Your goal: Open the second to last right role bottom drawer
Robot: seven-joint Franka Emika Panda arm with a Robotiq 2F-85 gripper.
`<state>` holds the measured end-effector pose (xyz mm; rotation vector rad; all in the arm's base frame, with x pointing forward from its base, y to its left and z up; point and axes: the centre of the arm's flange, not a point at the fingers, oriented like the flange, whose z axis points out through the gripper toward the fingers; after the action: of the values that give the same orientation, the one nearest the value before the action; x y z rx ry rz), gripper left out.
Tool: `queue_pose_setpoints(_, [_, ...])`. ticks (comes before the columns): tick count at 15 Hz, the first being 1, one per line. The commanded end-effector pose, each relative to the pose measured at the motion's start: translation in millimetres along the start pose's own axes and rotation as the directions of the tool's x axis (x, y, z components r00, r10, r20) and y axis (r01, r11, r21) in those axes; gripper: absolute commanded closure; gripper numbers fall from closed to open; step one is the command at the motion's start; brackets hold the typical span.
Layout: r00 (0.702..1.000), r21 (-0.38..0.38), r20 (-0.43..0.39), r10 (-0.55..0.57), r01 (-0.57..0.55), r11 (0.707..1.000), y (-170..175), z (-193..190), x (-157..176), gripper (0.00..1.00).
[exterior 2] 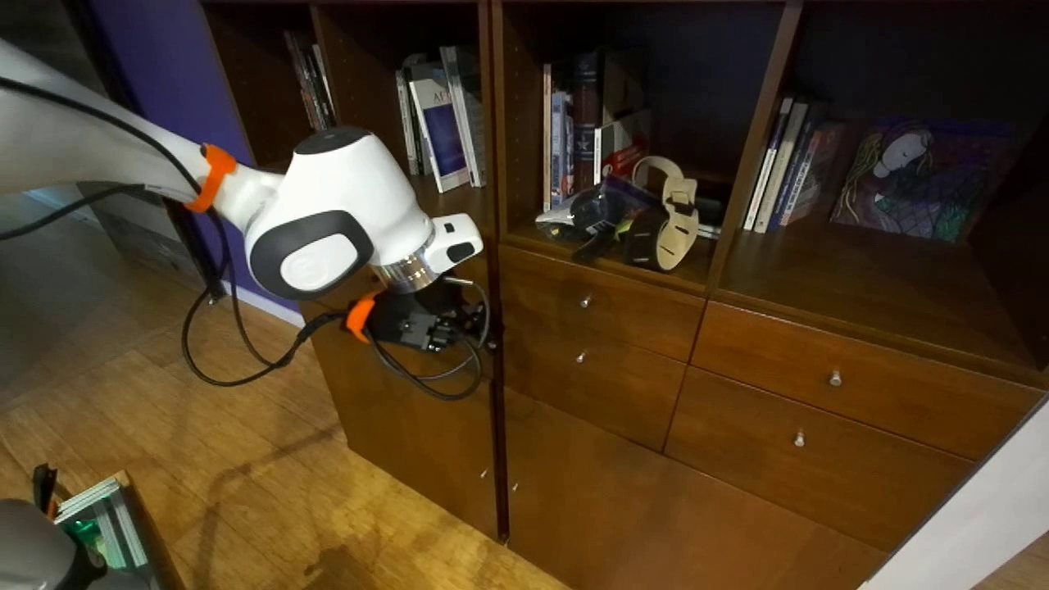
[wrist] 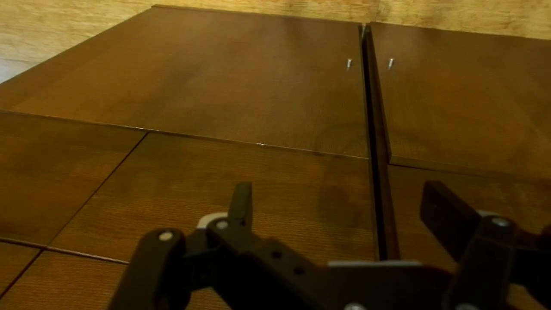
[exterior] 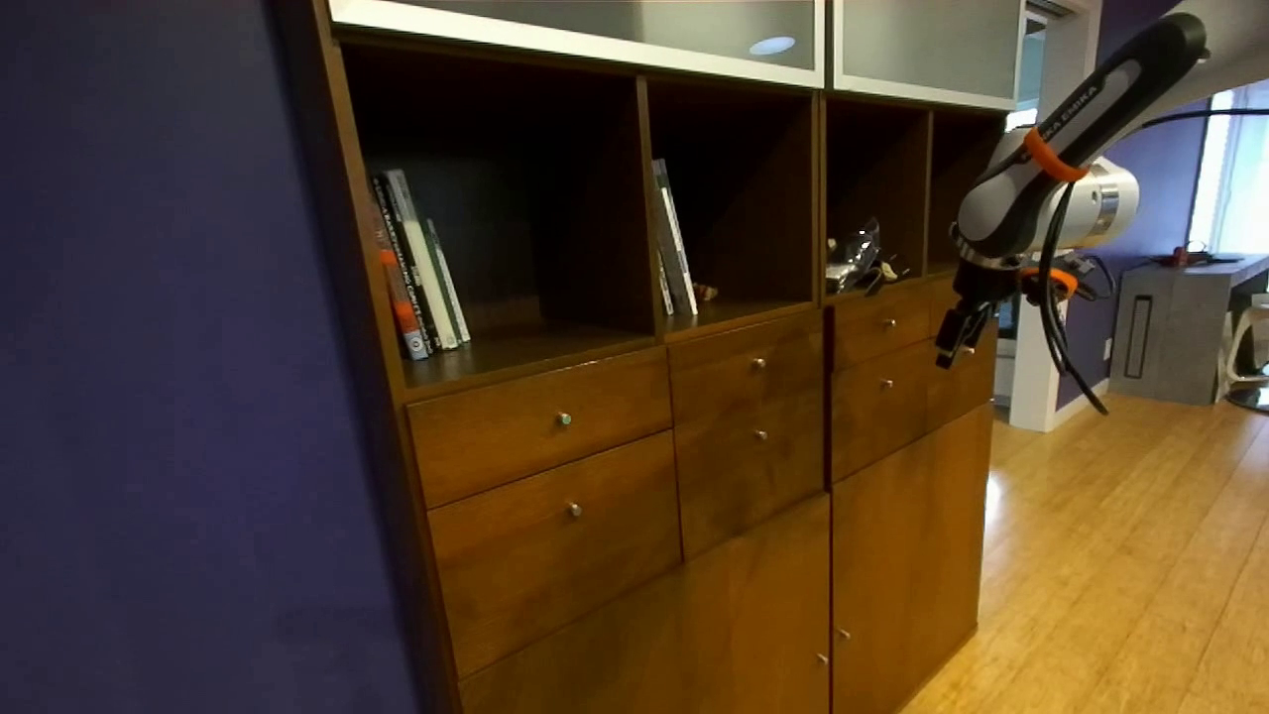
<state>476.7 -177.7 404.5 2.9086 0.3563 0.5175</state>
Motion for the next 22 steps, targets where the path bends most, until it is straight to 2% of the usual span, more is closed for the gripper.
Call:
queue_pose_setpoints(1, [0.999, 0.010, -0.038, 0.021, -0.021, 1.000, 26.8, 31.6, 26.3, 0.00])
queue_pose_setpoints(3, [0.998, 0.010, -0.057, 0.019, -0.018, 1.000, 43.3, 48.0, 34.0, 0.00])
queue_pose_setpoints(6, [0.997, 0.071, -0.070, 0.027, -0.022, 0.997, 63.0, 69.3, 38.7, 0.00])
queue_pose_setpoints(12, [0.993, 0.118, -0.117, 0.026, -0.012, 0.993, 93.3, 106.6, 46.0, 0.00])
queue_pose_setpoints(16, [0.990, 0.104, -0.138, 0.025, -0.010, 0.995, 105.9, 126.1, 48.8, 0.00])
queue_pose_setpoints(22, [0.981, 0.137, -0.190, 0.049, -0.023, 0.990, 113.1, 147.6, 67.5, 0.00])
